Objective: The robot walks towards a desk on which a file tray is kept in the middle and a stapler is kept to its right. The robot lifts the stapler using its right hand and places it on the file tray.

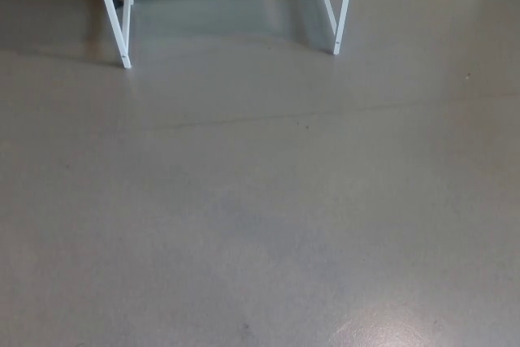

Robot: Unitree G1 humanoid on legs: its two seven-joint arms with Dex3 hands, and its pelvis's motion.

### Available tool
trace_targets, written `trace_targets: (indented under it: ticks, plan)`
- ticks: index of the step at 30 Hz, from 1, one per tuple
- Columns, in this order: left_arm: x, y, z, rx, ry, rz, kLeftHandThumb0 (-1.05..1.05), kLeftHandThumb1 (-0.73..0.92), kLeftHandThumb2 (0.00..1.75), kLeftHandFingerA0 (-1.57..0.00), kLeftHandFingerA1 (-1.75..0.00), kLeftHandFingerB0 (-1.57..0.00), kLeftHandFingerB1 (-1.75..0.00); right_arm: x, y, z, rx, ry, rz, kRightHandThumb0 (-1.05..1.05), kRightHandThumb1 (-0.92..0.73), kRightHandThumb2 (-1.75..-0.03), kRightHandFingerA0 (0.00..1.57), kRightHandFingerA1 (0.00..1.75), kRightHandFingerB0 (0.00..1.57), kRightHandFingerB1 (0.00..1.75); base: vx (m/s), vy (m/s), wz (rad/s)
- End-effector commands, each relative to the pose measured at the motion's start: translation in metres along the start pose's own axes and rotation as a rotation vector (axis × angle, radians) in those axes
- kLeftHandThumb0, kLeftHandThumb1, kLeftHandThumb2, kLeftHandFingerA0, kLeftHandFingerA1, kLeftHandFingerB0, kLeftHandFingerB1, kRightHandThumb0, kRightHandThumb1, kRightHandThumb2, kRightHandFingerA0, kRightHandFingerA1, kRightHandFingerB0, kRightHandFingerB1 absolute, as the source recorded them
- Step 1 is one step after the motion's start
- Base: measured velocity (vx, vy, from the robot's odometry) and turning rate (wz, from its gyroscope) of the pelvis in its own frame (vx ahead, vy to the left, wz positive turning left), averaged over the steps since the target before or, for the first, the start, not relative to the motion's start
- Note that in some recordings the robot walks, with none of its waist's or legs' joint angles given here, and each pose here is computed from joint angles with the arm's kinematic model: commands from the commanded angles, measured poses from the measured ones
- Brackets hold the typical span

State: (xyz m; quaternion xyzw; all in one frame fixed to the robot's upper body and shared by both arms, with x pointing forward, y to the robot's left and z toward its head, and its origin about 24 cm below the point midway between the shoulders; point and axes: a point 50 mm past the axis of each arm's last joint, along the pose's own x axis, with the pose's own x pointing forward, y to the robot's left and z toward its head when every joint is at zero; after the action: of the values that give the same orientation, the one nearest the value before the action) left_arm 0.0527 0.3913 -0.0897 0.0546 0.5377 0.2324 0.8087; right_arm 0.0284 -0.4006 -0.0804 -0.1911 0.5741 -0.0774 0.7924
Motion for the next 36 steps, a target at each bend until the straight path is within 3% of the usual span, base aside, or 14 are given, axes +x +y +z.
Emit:
trace_targets:
  ticks: [1, 36]
  plan:
    - [-0.0009, 0.0051, 0.0025, -0.039, 0.009, -0.028, -0.92, 0.28, 1.24, -0.17, -0.9, -0.09, -0.83, -0.0038, -0.0071, 0.004, 0.004, -0.064, 0.029, -0.47, -0.34, -0.8, 0.06, 0.5, 0.0, 0.43, 0.0, 0.0, 0.0]
    - [0.0001, 0.005, 0.0065, -0.032, 0.007, -0.03, -0.92, 0.28, 1.24, -0.17, -0.9, -0.09, -0.83, -0.0038, -0.0052, 0.0012, 0.014, -0.064, 0.034, -0.47, -0.34, -0.8, 0.06, 0.5, 0.0, 0.43, 0.0, 0.0, 0.0]
